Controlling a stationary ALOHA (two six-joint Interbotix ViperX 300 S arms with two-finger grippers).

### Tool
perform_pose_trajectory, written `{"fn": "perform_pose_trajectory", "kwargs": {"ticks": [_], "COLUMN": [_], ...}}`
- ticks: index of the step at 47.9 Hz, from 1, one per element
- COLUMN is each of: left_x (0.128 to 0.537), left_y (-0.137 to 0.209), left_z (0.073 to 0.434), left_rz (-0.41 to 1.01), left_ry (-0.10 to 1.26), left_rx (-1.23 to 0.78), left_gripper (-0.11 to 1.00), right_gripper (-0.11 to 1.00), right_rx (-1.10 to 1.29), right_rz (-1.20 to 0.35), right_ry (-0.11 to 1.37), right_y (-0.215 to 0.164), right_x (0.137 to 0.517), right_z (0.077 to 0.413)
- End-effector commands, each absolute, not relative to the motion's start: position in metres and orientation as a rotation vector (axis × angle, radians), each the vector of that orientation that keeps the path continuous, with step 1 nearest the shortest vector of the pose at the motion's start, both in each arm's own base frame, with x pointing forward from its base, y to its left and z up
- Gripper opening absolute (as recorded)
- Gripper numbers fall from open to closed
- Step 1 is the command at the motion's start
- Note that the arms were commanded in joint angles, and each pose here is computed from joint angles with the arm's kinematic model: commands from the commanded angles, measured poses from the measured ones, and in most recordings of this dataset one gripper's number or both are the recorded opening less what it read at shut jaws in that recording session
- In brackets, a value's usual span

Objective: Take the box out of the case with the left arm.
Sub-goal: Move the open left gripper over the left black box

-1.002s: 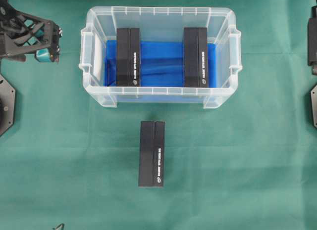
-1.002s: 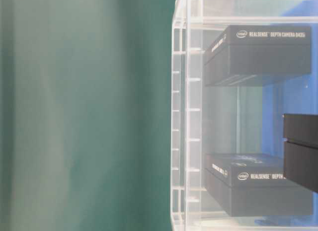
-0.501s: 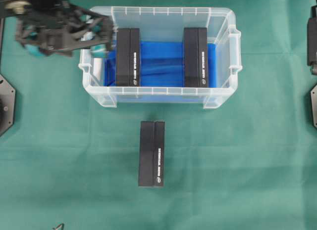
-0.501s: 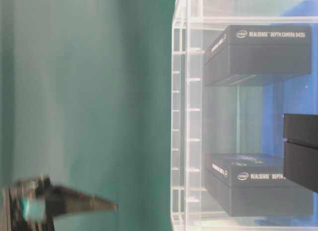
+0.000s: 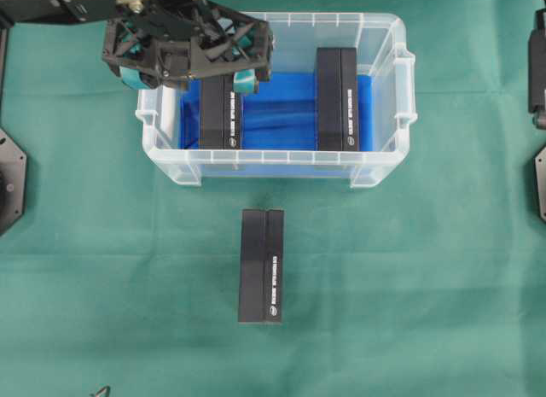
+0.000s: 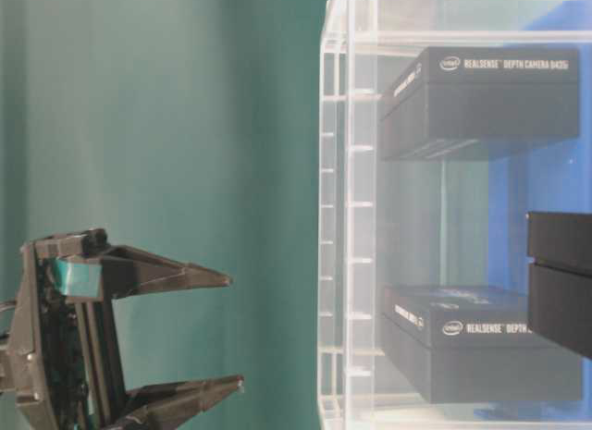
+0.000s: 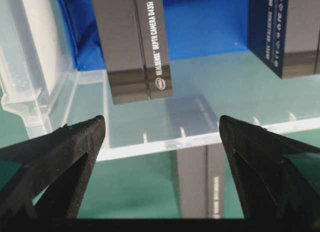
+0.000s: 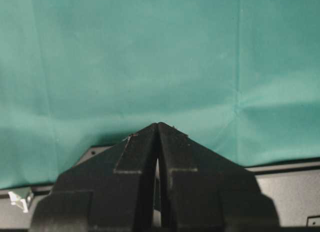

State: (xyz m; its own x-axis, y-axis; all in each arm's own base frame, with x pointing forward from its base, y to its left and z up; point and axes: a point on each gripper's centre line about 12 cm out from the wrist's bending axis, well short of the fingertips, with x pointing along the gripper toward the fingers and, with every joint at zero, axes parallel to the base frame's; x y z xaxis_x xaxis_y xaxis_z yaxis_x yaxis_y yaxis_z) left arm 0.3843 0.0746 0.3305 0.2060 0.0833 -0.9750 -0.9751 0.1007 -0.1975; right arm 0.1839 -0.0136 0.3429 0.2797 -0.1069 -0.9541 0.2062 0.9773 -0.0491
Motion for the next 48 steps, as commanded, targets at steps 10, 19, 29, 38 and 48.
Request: {"fn": "perform_pose_trajectory", "kwargs": {"ticks": [10,19,29,38,48], "left_x": [0.3783,0.3776,0.3772,0.3773,0.3772], "left_y": [0.0751,0.0753,0.0762,0.0762,0.0762], "left_z": [0.3397,0.3393,0.3383,0.3388,0.3383], "left_rz": [1.019,1.021,1.026,1.025,1.027], "left_ry": [1.019,1.019,1.019,1.018,1.019], "left_rx": [-1.157,-1.154,-1.151,-1.152,-1.153], "left_gripper": [0.96,0.96,0.96,0.96,0.96], "right_gripper": [0.01,0.01,0.01,0.01,0.01], "right_rx": [0.092,0.093,0.093,0.093,0.092], "right_rz": [-0.210,-0.211,-0.211,-0.211,-0.210], "right_ry": [1.255,1.255,1.257,1.255,1.255], "right_y": [-0.0136,-0.0139,-0.0139,-0.0139,-0.0136], "right_x": [0.1845,0.1845,0.1848,0.1845,0.1845], "right_z": [0.3463,0.3463,0.3461,0.3463,0.3463]}}
